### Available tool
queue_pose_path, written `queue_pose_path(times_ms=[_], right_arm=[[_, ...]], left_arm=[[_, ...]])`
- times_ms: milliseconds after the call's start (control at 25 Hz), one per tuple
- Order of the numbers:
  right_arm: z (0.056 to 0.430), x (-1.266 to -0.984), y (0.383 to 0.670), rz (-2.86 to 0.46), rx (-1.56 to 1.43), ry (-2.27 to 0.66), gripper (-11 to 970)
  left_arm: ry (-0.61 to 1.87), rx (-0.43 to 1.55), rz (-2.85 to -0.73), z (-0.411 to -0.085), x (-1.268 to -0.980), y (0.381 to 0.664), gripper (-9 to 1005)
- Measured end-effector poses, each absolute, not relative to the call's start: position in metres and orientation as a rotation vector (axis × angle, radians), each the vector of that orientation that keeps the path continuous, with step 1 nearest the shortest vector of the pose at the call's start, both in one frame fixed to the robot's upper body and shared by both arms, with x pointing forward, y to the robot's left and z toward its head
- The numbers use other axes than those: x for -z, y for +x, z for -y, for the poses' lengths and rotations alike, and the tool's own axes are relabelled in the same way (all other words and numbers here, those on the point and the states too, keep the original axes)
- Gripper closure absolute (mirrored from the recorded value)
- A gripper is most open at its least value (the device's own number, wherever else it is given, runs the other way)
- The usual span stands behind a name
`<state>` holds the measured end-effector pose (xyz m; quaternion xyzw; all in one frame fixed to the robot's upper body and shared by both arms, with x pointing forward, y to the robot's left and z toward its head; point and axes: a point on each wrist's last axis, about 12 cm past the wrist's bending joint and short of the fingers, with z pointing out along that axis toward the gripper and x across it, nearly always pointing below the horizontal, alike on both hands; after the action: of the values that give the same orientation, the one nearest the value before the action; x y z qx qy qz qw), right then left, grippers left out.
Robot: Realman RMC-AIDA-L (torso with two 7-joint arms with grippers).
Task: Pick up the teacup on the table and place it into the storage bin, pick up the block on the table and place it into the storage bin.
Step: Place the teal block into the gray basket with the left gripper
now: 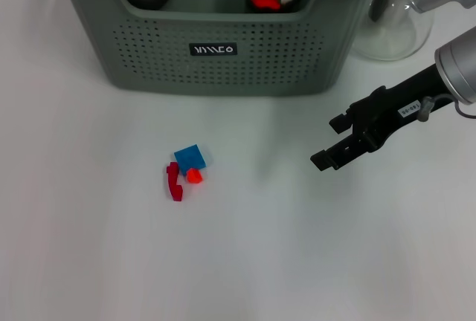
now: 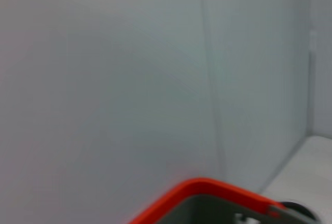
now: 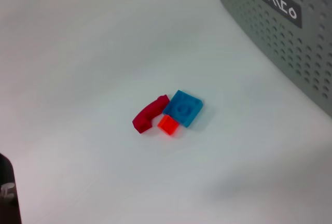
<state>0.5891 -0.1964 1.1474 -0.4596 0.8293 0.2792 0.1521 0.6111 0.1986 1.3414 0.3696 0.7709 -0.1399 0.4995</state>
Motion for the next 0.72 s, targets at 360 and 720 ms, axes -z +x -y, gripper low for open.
queue_pose_path(times_ms=[360, 720], right_arm=[[0.196, -1.149, 0.59, -2.373, -0.794, -1.334, 13], [0.197, -1.148, 0.59, -2.377, -0.786, -1.339, 15]], left_arm=[[0.765, 0.39, -2.038, -0.193, -1.287, 0.681, 601], [0.806, 0.414, -2.059, -0.159, -1.258, 0.692, 600]])
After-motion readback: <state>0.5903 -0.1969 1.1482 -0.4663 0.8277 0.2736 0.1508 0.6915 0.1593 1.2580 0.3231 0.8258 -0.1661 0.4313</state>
